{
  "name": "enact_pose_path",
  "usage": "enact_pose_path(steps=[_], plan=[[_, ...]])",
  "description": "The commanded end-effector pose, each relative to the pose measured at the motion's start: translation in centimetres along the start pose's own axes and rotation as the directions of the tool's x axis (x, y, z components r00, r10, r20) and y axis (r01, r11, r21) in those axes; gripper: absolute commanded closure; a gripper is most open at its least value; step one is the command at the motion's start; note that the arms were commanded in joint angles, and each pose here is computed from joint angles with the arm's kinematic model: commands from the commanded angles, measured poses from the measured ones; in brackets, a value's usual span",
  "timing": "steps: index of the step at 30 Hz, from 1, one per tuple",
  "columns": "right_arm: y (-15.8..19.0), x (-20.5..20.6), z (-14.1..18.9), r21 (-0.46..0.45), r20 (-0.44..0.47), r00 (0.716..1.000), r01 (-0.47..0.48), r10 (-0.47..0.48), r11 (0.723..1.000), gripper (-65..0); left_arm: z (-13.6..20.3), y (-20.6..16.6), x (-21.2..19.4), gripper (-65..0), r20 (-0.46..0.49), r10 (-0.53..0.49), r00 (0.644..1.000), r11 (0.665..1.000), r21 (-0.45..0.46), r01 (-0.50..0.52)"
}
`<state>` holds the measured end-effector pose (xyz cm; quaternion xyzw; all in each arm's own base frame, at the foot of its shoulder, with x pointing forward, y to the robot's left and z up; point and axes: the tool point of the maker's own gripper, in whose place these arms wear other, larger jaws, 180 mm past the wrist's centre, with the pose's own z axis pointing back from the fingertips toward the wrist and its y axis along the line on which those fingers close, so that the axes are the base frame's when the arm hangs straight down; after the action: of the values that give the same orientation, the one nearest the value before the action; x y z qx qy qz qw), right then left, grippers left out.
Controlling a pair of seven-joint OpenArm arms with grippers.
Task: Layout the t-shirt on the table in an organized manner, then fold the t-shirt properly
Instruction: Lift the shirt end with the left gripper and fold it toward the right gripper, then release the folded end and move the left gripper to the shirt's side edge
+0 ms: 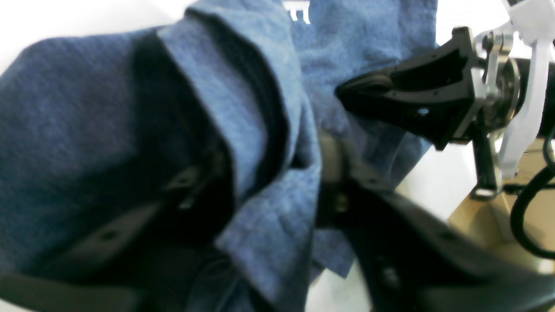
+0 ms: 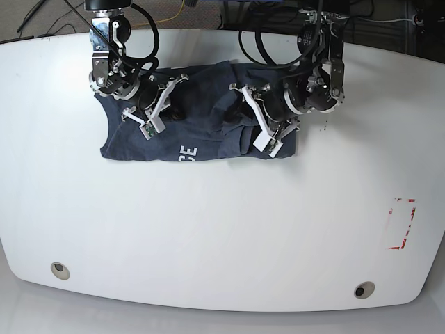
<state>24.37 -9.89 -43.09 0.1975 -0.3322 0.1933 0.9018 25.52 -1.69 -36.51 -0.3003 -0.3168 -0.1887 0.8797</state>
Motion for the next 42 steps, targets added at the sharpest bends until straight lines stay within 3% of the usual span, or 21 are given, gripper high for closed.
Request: enact_pose_path(steps=[1,6,18,25,36,42], plan=[[-0.5,-1.1,0.1,-0.022,-0.061,0.998,-0.018,0.016,1.000,0.0,0.3,-0.6,1.6,-27.4,0.050,-0.012,0.999,1.000,-0.021,0.013],[-0.5,-1.1,0.1,-0.022,-0.061,0.998,-0.018,0.016,1.000,0.0,0.3,-1.0,2.2,-29.3,0.065,-0.018,0.998,0.999,-0.033,0.020],[-0.4,-1.2,0.0,-0.020,-0.062,0.998,-0.018,0.016,1.000,0.0,-0.1,-6.9,5.4,-29.2,0.133,-0.009,0.991,0.965,-0.260,0.044],[-0.4,-1.2,0.0,-0.020,-0.063,0.998,-0.017,0.015,1.000,0.0,0.6,-8.0,6.6,-29.2,0.170,-0.052,0.984,0.959,-0.268,0.097],[-0.4,-1.1,0.0,-0.020,-0.062,0.998,-0.017,0.016,1.000,0.0,2.0,-4.4,8.6,-29.1,0.217,-0.079,0.973,0.978,-0.172,0.117],[-0.4,-1.1,0.0,-0.021,-0.061,0.998,-0.018,0.017,1.000,0.0,3.9,1.8,9.3,-28.9,0.208,-0.144,0.968,0.990,0.032,0.140]])
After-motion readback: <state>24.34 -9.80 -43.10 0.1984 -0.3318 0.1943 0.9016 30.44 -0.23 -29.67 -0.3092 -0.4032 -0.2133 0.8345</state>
